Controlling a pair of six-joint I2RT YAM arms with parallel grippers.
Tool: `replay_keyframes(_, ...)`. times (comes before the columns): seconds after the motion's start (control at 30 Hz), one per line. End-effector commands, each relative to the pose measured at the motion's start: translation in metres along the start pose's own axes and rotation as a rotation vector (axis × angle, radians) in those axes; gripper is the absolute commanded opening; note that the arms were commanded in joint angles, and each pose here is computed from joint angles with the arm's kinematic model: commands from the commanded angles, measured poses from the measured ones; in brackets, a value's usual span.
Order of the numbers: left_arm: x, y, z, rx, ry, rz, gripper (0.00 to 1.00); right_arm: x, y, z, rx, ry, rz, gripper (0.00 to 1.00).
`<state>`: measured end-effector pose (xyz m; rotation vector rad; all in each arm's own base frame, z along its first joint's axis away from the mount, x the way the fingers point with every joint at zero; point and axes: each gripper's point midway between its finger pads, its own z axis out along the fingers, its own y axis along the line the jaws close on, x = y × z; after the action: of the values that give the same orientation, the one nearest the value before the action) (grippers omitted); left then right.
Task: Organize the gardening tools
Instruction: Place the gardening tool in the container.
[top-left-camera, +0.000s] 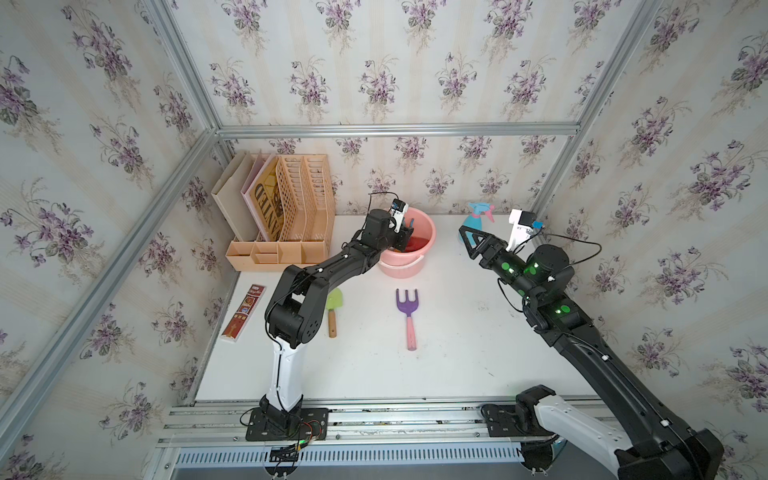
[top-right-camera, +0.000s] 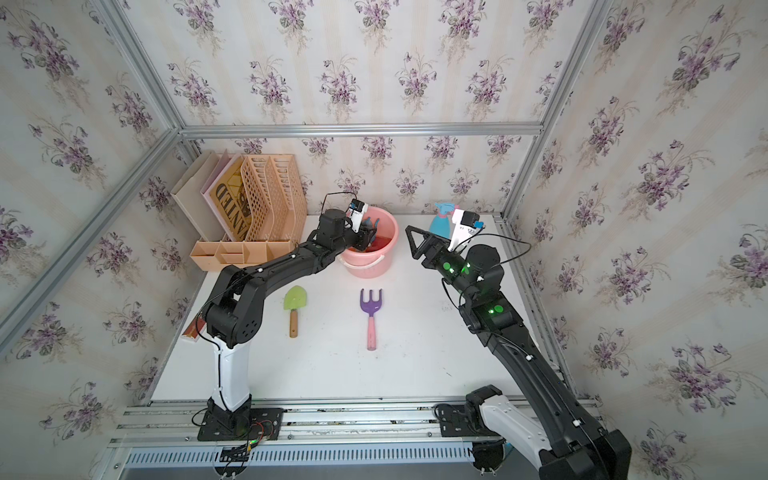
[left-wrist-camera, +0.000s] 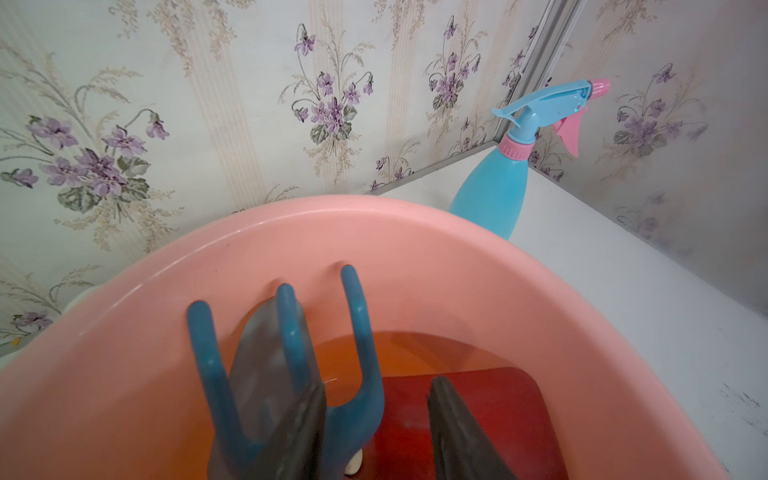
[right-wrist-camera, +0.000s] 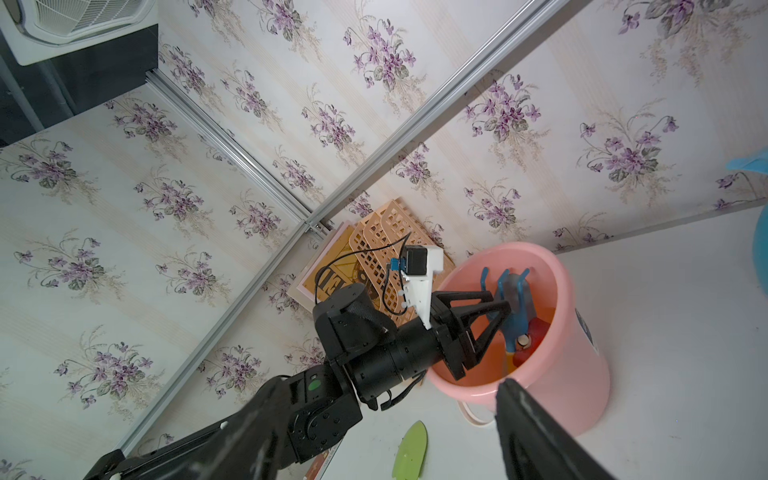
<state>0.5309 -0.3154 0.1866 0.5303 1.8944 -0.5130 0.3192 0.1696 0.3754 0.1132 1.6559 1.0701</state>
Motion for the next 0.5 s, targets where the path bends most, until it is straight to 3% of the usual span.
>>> replay_keyframes(0.0, -0.008, 0.001, -0.002, -0.008, -0.022, 0.01, 0.5, -0.007, 0.006, -0.001, -0.023, -0.024, -0.006, 0.81)
replay_keyframes(0.1, -0.017, 0.001, -0.008, -0.012, -0.044, 0.013, 0.54, -0.006, 0.006, 0.001, -0.023, -0.018, -0.005, 0.81)
replay_keyframes(0.23, -0.036, -0.007, -0.024, -0.007, -0.118, 0.048, 0.71, 0.001, 0.001, 0.004, -0.013, 0.008, -0.001, 0.81)
replay_keyframes(0.47, -0.088, -0.025, -0.083, -0.05, -0.226, 0.161, 0.86, 0.021, -0.009, 0.016, -0.005, 0.096, 0.006, 0.82)
